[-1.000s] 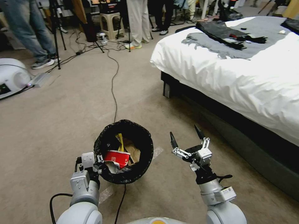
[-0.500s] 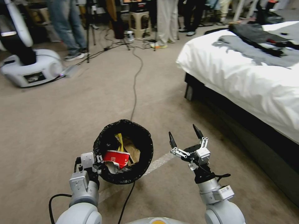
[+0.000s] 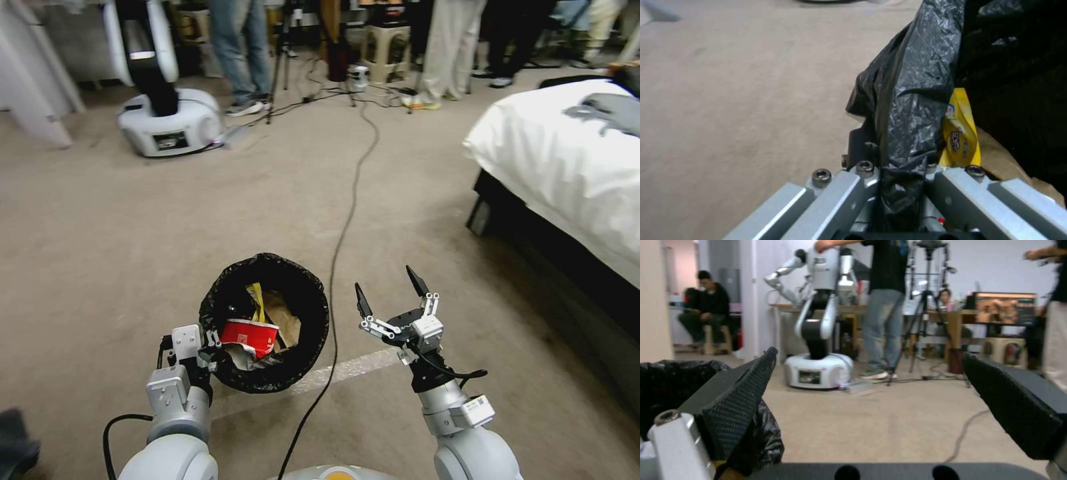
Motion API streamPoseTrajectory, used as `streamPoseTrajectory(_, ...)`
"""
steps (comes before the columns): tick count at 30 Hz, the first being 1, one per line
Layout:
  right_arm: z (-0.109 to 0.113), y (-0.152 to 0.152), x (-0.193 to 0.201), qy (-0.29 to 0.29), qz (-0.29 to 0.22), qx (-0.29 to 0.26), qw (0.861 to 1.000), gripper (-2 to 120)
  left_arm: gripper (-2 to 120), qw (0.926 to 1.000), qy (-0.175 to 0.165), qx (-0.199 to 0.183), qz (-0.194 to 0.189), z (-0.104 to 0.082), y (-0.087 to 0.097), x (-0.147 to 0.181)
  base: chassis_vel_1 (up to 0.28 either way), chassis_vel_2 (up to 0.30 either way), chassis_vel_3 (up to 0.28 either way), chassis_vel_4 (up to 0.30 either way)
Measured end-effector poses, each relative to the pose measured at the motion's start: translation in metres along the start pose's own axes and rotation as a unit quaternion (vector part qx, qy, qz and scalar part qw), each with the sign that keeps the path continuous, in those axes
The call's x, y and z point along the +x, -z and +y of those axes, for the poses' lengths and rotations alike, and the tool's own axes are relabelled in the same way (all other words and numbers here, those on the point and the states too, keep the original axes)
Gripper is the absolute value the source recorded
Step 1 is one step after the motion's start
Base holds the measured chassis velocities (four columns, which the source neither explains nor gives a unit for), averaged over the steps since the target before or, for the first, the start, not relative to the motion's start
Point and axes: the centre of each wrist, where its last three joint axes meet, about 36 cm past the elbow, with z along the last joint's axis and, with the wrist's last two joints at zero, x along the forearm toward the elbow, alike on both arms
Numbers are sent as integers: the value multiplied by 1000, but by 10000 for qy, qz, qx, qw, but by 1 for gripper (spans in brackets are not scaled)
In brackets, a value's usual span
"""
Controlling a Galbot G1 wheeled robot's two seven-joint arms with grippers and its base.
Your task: Pick up the trash bin, then pick up the garbage from the floor and place it into the trash bin.
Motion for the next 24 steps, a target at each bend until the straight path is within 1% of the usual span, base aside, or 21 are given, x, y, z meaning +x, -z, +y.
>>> streamPoseTrajectory(7,2,0,1,7,14,-10,10000,100,0,10000,1,3,-9,0,0,0,136,130,134,125)
streamPoseTrajectory(12,4,1,1,27,0,-16,10000,100,0,10000,26,-15,7,-1,-7,-6,102,116,99,108)
streamPoseTrajectory(24,5,3,1,25,-24,-9,10000,100,0,9999,-56,-46,105,-4,-14,-10,5,7,3,4)
